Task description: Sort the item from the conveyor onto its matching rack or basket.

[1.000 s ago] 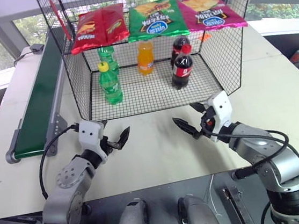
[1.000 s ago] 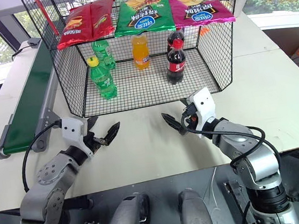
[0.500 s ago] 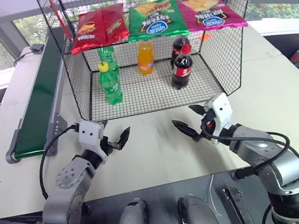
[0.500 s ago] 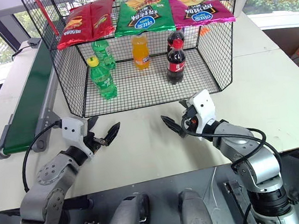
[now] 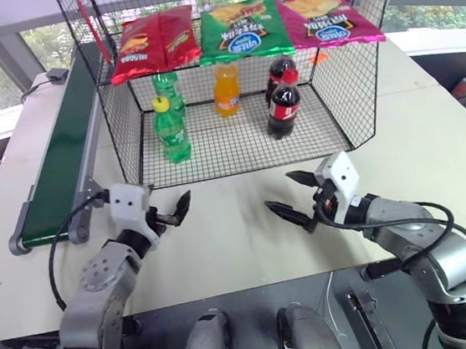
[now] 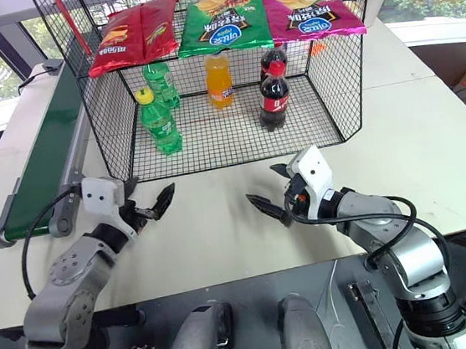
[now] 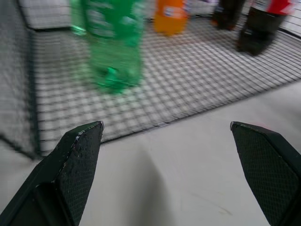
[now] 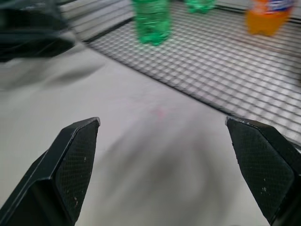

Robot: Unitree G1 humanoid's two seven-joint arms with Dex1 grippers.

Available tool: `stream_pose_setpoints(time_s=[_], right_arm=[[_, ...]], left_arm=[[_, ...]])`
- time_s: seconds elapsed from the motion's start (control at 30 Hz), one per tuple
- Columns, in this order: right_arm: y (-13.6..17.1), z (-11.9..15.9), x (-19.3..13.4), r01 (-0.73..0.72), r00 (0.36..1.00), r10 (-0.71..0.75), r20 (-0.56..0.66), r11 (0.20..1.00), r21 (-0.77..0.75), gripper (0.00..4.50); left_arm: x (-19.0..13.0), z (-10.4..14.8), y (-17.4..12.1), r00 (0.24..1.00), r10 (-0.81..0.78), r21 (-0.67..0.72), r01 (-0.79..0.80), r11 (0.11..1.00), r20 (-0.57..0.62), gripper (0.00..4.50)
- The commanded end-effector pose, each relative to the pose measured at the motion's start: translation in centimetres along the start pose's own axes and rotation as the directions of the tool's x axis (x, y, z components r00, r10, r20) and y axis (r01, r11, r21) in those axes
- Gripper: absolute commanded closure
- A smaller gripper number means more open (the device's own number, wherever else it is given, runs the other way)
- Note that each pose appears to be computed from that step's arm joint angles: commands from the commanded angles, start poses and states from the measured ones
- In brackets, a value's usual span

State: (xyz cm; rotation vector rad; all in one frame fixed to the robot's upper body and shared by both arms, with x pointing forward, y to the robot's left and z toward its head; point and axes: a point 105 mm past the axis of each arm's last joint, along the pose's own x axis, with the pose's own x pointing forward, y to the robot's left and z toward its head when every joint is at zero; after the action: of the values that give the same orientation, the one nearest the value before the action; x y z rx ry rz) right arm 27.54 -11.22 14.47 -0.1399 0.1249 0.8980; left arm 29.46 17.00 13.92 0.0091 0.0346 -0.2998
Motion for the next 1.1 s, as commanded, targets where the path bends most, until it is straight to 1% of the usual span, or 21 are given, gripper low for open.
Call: stream_pose_setpoints(time_s=[0.03,0.13,0.23,0.3,0.4,0.5,0.63,0.7,0.83,1.1], right_arm=[[1.3,2.5,0.2,-0.091,0.992,0.098,0.080,0.992,-0.087,0.06],[2.2,2.9,0.5,-0.164,0.981,0.173,0.090,0.982,-0.094,0.06],[2.8,3.2,0.8,-0.206,0.972,0.216,0.096,0.974,-0.098,0.06],[2.9,3.2,1.0,-0.216,0.970,0.225,0.096,0.971,-0.100,0.06],[3.1,3.3,1.3,-0.239,0.964,0.249,0.099,0.966,-0.102,0.06],[3.5,3.6,1.5,-0.268,0.954,0.279,0.106,0.957,-0.107,0.06],[3.7,4.0,1.6,-0.291,0.946,0.304,0.115,0.949,-0.117,0.06],[3.6,4.2,1.6,-0.293,0.944,0.306,0.119,0.949,-0.120,0.06],[3.5,4.2,1.8,-0.292,0.944,0.306,0.122,0.948,-0.124,0.06],[3.6,4.1,2.0,-0.290,0.944,0.307,0.117,0.947,-0.138,0.06]], left_arm=[[-0.8,3.5,1.2,0.992,0.063,0.047,-0.068,0.997,0.105,0.00],[-1.5,5.3,2.8,0.979,0.132,0.061,-0.143,0.988,0.153,0.00],[-2.0,7.1,4.1,0.962,0.195,0.069,-0.211,0.975,0.193,0.00],[-2.1,7.9,4.5,0.955,0.212,0.066,-0.230,0.971,0.208,0.00],[-2.7,8.5,5.9,0.940,0.270,0.049,-0.285,0.957,0.207,0.00],[-3.7,7.8,7.5,0.928,0.329,0.038,-0.341,0.939,0.177,0.00],[-5.2,6.3,8.5,0.926,0.358,0.034,-0.364,0.931,0.121,0.00],[-5.9,6.0,9.1,0.919,0.378,0.039,-0.384,0.922,0.111,0.00],[-6.8,5.7,10.3,0.911,0.402,0.035,-0.406,0.913,0.094,0.00],[-8.2,4.1,12.1,0.910,0.413,0.037,-0.414,0.910,0.034,0.00]])
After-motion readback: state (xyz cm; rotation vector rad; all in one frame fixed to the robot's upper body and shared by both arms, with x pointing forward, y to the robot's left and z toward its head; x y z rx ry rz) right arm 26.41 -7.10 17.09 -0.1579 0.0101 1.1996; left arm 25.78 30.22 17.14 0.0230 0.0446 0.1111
